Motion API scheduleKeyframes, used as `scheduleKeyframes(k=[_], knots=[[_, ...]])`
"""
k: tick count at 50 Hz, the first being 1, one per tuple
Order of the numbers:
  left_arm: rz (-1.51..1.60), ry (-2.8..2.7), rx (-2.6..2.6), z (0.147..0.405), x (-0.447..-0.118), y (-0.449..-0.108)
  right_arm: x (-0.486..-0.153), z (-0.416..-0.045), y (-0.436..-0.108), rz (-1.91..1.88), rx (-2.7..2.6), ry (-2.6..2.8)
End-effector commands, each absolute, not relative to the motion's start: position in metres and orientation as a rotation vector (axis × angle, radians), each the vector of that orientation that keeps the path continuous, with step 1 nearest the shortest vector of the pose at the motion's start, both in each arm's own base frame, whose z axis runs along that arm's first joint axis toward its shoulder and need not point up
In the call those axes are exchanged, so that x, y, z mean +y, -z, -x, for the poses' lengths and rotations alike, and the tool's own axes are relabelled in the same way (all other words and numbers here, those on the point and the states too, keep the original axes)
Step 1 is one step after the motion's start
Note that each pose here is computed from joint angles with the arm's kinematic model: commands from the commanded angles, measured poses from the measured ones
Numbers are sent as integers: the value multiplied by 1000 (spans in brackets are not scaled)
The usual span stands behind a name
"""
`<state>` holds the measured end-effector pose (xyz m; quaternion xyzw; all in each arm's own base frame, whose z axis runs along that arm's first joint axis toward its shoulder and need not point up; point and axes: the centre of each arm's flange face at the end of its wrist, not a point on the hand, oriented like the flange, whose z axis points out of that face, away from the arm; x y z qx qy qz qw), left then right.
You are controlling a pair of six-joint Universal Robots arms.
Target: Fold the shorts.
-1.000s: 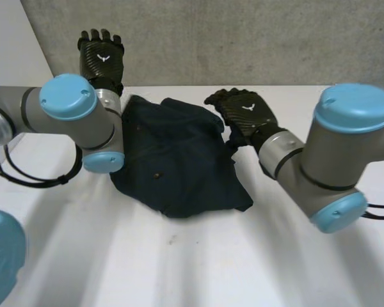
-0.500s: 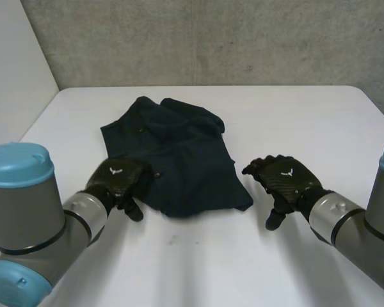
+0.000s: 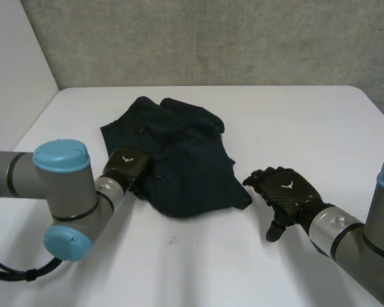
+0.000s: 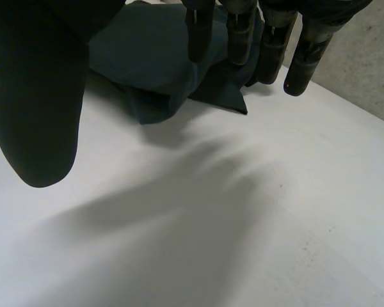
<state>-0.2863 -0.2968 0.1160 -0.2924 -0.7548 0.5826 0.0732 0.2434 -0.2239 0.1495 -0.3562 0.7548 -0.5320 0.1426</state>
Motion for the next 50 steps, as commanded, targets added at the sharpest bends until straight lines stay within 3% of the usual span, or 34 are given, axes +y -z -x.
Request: scheduleKeyframes(k=[1, 5, 9, 16, 19, 23, 27, 32, 40, 45, 48, 50], knots=[[874, -1775, -2257, 290, -306, -116, -224, -242, -149, 1024, 2182, 1534], [843, -1825, -2273, 287, -308, -127, -224, -242, -149, 1026, 2182, 1535], [669, -2095, -2229, 257, -328, -195, -224, -243, -150, 1027, 2180, 1536], [556, -2540, -2120, 199, -366, -278, -224, -243, -150, 1029, 2179, 1536], [549, -2716, -2003, 192, -375, -308, -224, -242, -150, 1029, 2180, 1535], [565, -2757, -1846, 216, -367, -323, -224, -242, -150, 1029, 2180, 1535], [652, -2702, -1756, 248, -356, -314, -224, -242, -149, 1027, 2184, 1534], [924, -2465, -1545, 338, -312, -273, -224, -242, -149, 1021, 2188, 1537], [1210, -2143, -1349, 416, -258, -208, -236, -232, -154, 939, 2219, 1611], [1364, -1914, -1306, 441, -209, -165, -256, -210, -162, 756, 2306, 1698], [1426, -1846, -1300, 438, -198, -160, -264, -202, -167, 700, 2334, 1746], [1442, -1876, -1296, 431, -200, -175, -268, -198, -170, 698, 2334, 1771]])
